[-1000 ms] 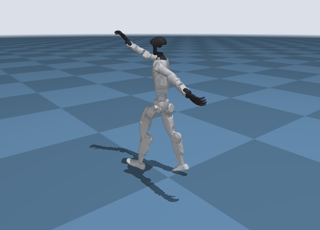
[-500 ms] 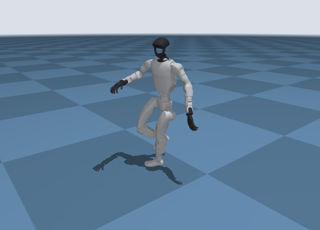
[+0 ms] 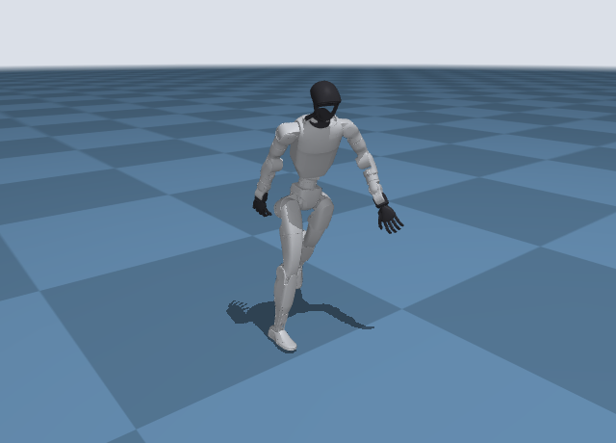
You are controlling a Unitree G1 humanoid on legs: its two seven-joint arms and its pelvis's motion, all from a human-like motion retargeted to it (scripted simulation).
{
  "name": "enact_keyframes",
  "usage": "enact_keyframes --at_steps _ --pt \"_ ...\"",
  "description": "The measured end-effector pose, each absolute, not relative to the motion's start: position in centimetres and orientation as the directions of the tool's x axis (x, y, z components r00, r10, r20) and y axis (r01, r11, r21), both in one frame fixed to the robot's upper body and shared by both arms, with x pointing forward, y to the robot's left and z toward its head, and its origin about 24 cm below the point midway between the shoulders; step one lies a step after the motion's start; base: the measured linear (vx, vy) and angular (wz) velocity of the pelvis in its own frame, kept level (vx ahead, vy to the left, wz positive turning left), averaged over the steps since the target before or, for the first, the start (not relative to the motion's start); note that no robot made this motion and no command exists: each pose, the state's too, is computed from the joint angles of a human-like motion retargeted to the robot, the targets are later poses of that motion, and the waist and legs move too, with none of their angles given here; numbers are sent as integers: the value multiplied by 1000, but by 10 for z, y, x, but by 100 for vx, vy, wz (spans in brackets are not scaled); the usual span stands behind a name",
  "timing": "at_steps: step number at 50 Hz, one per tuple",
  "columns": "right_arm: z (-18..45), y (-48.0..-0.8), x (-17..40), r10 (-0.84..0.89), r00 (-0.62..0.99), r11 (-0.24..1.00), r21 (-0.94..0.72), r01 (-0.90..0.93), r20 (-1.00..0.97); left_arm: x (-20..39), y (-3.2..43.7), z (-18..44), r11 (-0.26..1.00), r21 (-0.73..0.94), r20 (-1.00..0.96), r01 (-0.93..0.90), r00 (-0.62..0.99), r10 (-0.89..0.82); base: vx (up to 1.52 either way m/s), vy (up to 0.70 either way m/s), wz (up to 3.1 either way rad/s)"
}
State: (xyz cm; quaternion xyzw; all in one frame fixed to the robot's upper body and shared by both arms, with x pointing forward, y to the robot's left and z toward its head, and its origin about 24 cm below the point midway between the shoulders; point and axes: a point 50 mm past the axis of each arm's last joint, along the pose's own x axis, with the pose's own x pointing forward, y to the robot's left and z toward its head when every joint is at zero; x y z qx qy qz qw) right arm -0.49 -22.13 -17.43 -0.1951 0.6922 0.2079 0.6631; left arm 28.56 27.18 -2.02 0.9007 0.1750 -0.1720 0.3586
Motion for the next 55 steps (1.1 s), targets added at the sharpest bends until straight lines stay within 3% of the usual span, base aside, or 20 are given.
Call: enact_keyframes --at_steps 4,9,12,14,17,20,23,28,33,36,38,41,43,45,47,50,52,55 --pt "-157 -270 67 -158 141 893 -203 -402 -977 188 276 -106 -784 109 -790 611 532 304 77 -37 100" --pt "-86 -327 201 -438 502 624 -654 -427 -746 33 335 -127 -762 -377 -848 527 135 513 71 -38 72" --pt "-5 -348 281 -518 722 594 -800 -82 -459 -67 377 -97 -624 -581 -780 522 -139 610 87 -35 -8" --pt "54 -355 317 -544 805 630 -749 205 -237 -126 398 -65 -485 -689 -699 539 -314 643 96 -27 -66" --pt "132 -353 345 -506 860 625 -660 417 63 -204 411 -8 -153 -757 -575 635 -537 617 109 -22 -207" --pt "213 -333 358 -328 871 528 -693 491 367 -264 395 35 216 -709 -517 671 -703 489 113 -30 -267" --pt "293 -308 358 -150 799 431 -688 583 583 -292 380 57 332 -719 -479 611 -781 401 108 4 -130" --pt "379 -261 339 49 592 420 -554 718 804 -299 384 75 303 -742 -474 598 -787 395 102 26 -10" --pt "436 -193 288 156 224 621 -272 735 962 -258 396 28 215 -695 -512 686 -683 522 91 39 94" --pt "405 -169 254 338 185 616 -366 698 923 -170 402 -42 19 -677 -586 736 -555 590 83 14 95" --pt "360 -170 245 393 287 559 -474 680 874 -67 401 -83 -176 -537 -698 825 -317 643 73 3 103" --pt "252 -189 257 302 647 525 -689 500 700 120 370 -95 -522 -161 -724 838 259 640 74 6 102" --pt "155 -209 256 172 906 548 -802 238 387 233 334 -55 -719 8 -555 695 601 575 78 3 140" --pt "53 -231 224 56 996 588 -804 -85 -64 315 297 6 -856 50 -327 514 818 473 81 -7 196" --pt "-30 -255 162 -14 868 585 -708 -396 -497 364 272 70 -920 59 -136 387 916 377 84 -19 208" --pt "-104 -279 40 -48 414 516 -377 -769 -909 401 249 153 -957 128 45 262 962 270 87 -31 145" --pt "-121 -289 -43 -45 60 464 -74 -883 -997 413 239 200 -960 212 120 180 971 209 90 -38 57" --pt "-106 -298 -151 -40 -376 527 301 -795 -926 417 229 284 -960 271 275 67 951 143 94 -38 29"
